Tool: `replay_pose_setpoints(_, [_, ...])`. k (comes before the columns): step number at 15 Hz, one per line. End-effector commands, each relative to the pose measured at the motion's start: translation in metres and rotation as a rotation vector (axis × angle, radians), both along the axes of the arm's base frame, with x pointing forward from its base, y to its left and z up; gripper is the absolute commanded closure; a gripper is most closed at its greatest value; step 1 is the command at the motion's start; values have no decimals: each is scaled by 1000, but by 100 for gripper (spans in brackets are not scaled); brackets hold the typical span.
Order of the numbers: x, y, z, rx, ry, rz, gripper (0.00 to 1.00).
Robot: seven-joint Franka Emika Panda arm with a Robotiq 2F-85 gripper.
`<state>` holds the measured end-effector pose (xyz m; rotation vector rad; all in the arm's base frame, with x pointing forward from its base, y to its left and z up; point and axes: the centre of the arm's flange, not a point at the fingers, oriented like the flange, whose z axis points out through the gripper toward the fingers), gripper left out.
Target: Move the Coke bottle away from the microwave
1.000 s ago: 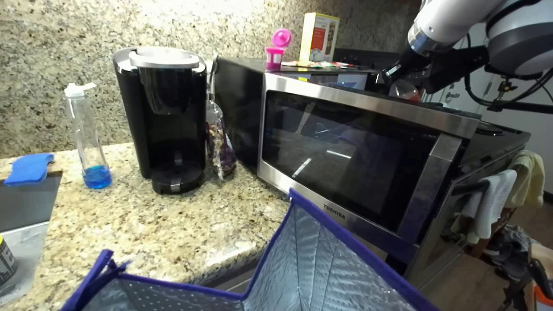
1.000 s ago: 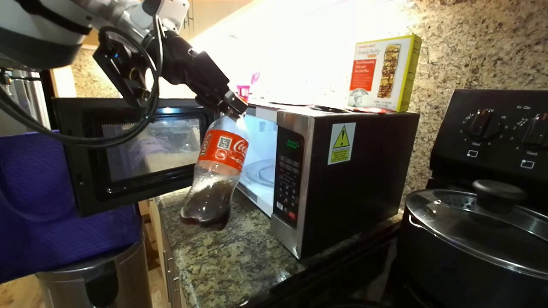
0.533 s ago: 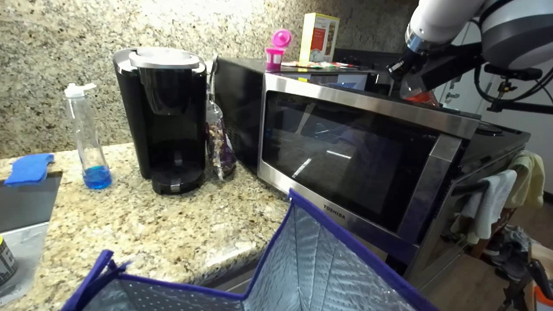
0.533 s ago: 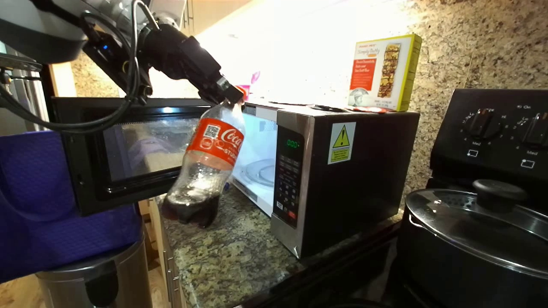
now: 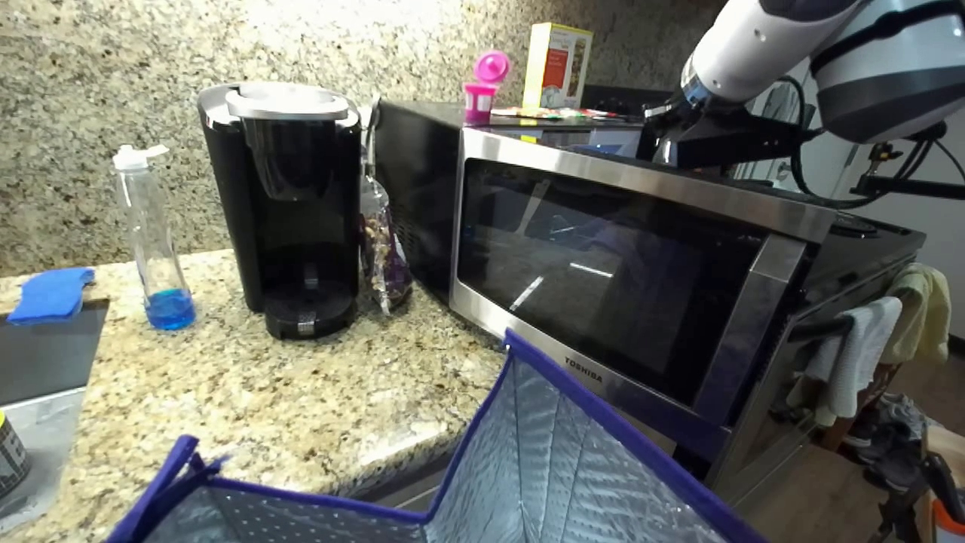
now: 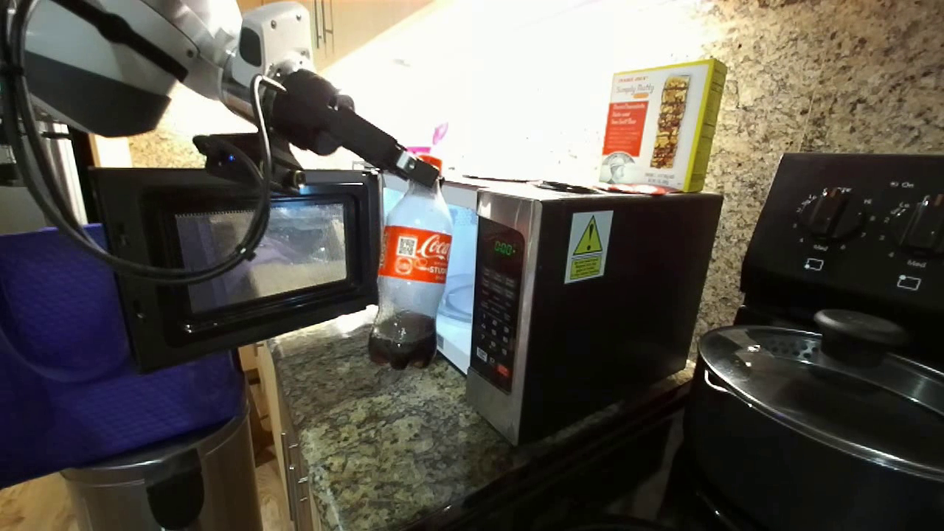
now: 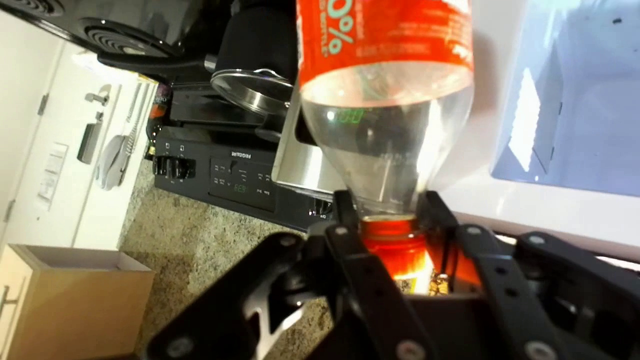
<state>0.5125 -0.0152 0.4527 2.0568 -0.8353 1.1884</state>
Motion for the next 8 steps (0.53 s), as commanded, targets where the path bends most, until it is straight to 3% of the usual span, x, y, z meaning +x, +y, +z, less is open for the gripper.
replay_pose_setpoints(1, [5,4,-27,62,-169,-11,89])
replay_pose_setpoints(5, [6,10,-58,128,-275,-11,89])
replay_pose_setpoints(8, [1,19,-83,162,-253,-6,89])
